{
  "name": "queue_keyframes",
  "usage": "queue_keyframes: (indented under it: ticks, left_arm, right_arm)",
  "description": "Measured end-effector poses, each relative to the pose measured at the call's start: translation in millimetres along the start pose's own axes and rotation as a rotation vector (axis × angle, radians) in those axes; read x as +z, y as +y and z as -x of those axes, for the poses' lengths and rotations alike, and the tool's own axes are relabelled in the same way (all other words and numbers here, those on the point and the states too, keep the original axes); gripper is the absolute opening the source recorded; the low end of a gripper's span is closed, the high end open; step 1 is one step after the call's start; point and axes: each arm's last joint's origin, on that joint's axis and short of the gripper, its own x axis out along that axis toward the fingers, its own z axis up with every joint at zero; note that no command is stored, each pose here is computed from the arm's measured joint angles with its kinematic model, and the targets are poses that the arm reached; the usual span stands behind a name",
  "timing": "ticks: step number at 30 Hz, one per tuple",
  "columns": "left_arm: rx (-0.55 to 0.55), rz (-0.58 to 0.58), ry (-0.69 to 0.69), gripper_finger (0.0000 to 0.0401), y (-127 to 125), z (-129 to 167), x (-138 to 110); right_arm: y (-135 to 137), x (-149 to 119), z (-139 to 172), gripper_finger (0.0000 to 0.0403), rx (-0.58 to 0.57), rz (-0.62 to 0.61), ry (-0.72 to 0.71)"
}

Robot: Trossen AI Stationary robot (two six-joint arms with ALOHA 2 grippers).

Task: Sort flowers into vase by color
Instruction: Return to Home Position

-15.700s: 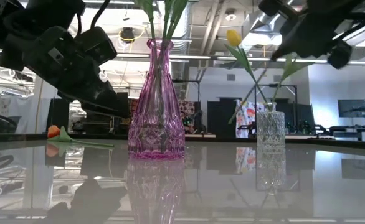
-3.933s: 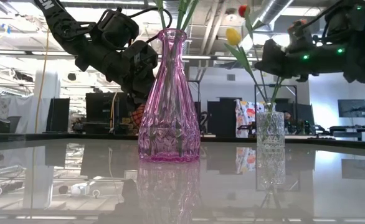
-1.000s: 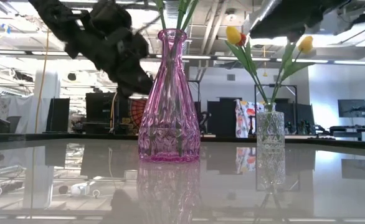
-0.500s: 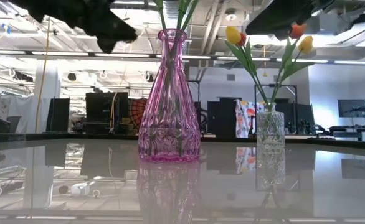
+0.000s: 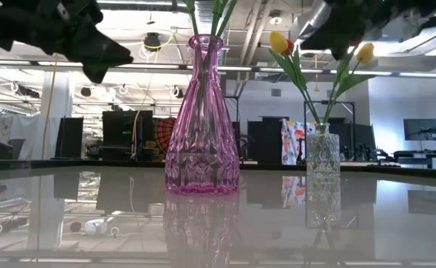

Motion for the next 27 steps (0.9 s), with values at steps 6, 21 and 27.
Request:
queue_keyframes:
  ticks: [6,21,27]
  left_arm:
    - [-0.002,0.009,-0.064,0.0067,0.1,14.6,-5.8]
    - [-0.022,-0.001,-0.184,0.0067,1.1,37.7,-22.5]
    - [-0.020,0.001,-0.174,0.0067,3.0,36.7,-34.2]
  right_arm:
    - [-11.3,-29.5,-1.2,0.0018,0.058,-0.075,0.015]
    - [-3.0,-82.6,29.0,0.0017,0.086,-0.115,-0.143]
    - [-4.4,-110.0,22.6,0.0020,0.107,-0.149,-0.220]
